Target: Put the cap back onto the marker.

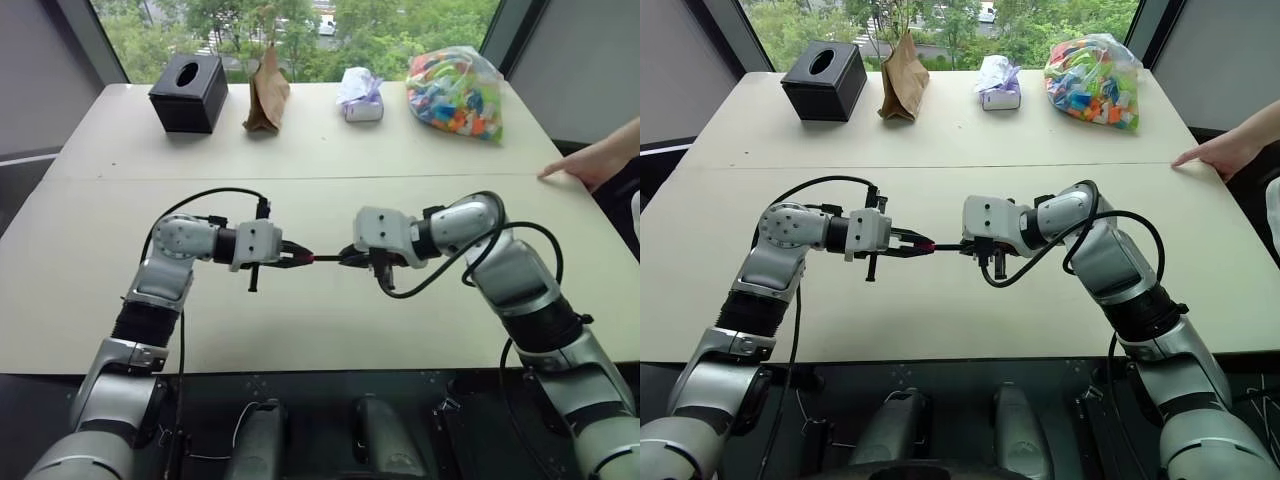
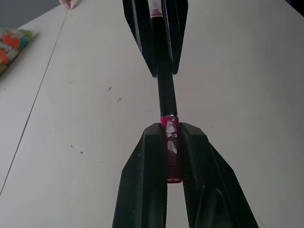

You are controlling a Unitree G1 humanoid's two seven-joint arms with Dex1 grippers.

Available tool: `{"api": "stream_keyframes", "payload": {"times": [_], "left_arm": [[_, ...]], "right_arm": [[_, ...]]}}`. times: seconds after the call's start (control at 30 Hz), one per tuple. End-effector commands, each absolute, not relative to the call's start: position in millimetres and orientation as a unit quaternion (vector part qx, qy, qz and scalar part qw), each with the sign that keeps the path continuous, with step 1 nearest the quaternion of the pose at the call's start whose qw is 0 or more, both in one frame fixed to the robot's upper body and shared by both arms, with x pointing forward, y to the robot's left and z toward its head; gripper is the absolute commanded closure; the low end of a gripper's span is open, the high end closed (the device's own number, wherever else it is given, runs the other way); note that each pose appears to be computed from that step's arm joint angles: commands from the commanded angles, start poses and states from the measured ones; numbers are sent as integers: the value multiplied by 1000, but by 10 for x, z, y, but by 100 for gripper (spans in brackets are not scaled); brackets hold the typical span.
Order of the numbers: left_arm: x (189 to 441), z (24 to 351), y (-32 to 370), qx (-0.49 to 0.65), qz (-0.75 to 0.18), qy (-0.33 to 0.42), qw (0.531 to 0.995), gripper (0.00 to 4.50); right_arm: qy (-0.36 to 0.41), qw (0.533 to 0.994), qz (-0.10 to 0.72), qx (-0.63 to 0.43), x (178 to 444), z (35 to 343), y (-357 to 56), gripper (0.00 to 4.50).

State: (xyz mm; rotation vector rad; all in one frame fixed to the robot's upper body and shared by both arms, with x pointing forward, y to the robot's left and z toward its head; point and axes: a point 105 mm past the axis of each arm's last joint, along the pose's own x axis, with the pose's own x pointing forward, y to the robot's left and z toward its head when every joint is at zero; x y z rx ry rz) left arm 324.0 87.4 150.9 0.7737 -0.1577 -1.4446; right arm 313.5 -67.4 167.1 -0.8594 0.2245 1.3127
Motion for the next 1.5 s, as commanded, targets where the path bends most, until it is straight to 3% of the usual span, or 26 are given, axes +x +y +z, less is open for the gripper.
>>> {"api": "stream_keyframes", "payload": {"times": [0.03, 0.9, 1.5], "left_arm": [[3007, 1687, 430, 329, -692, -146, 626, 450], [2908, 1948, 38, 320, -714, -197, 590, 450], [3123, 1866, 386, 321, -661, -153, 661, 450]], "right_arm": [[-4, 634, 667, -391, 2785, 1927, -175, 447], [4, 626, 671, -396, 2784, 1862, -167, 447], [18, 649, 647, -400, 2875, 1828, -342, 447]]}}
